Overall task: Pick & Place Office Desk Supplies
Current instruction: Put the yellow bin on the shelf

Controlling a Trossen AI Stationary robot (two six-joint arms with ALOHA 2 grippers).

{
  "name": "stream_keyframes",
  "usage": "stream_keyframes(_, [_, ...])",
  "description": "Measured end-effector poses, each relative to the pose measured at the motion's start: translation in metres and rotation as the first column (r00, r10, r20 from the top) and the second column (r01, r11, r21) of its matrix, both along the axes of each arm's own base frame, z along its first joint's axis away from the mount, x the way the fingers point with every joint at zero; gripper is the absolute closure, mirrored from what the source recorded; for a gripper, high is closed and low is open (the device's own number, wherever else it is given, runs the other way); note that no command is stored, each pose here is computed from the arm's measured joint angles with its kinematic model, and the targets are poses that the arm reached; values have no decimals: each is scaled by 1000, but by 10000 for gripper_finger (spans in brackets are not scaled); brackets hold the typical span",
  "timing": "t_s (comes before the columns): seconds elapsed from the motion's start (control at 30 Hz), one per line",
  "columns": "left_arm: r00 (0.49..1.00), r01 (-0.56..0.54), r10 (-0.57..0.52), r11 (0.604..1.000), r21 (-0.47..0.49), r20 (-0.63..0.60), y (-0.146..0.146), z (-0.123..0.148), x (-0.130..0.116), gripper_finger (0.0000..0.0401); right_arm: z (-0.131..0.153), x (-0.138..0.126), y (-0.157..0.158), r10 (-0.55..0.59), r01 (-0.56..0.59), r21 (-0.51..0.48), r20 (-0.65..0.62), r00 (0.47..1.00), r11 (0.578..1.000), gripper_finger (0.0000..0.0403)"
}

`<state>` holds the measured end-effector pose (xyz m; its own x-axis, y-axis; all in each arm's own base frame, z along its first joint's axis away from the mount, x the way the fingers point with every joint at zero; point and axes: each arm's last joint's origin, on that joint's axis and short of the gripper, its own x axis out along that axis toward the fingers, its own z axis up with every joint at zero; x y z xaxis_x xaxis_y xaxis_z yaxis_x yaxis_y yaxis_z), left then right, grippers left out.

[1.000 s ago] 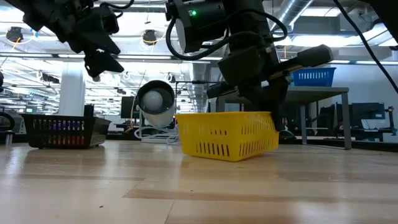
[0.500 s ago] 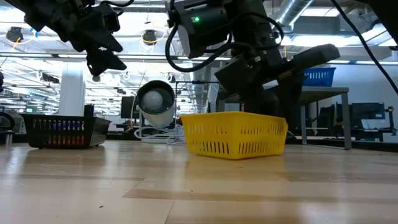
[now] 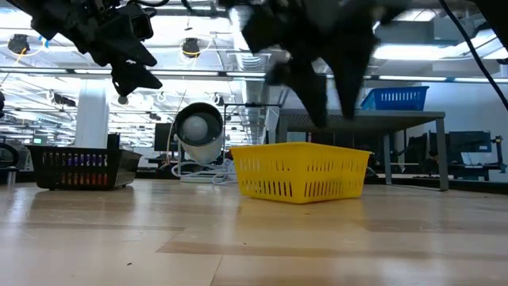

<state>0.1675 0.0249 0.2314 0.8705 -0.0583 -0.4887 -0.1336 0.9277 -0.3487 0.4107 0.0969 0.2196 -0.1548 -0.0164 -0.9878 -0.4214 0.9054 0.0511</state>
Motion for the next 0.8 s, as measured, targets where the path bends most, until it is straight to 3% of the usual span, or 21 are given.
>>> stream_keyframes(0.13, [1000,-19,19,1000,12,20,1,2,1,176,22,18,6,-244,230,95,179,953,968,194])
stream_keyframes(0.27, [996,-77,75,996,41,47,3,4,2,176,39,31,16,-501,454,217,280,819,864,204])
stream_keyframes(0.37, [992,-105,101,993,57,69,4,6,3,176,41,33,19,-636,591,233,305,709,772,216])
stream_keyframes(0.6, [991,-109,104,992,60,82,4,8,4,176,31,37,19,-750,733,220,373,547,644,251])
stream_keyframes(0.8, [992,-103,98,993,57,82,4,7,4,176,12,33,18,-786,780,186,328,525,598,250])
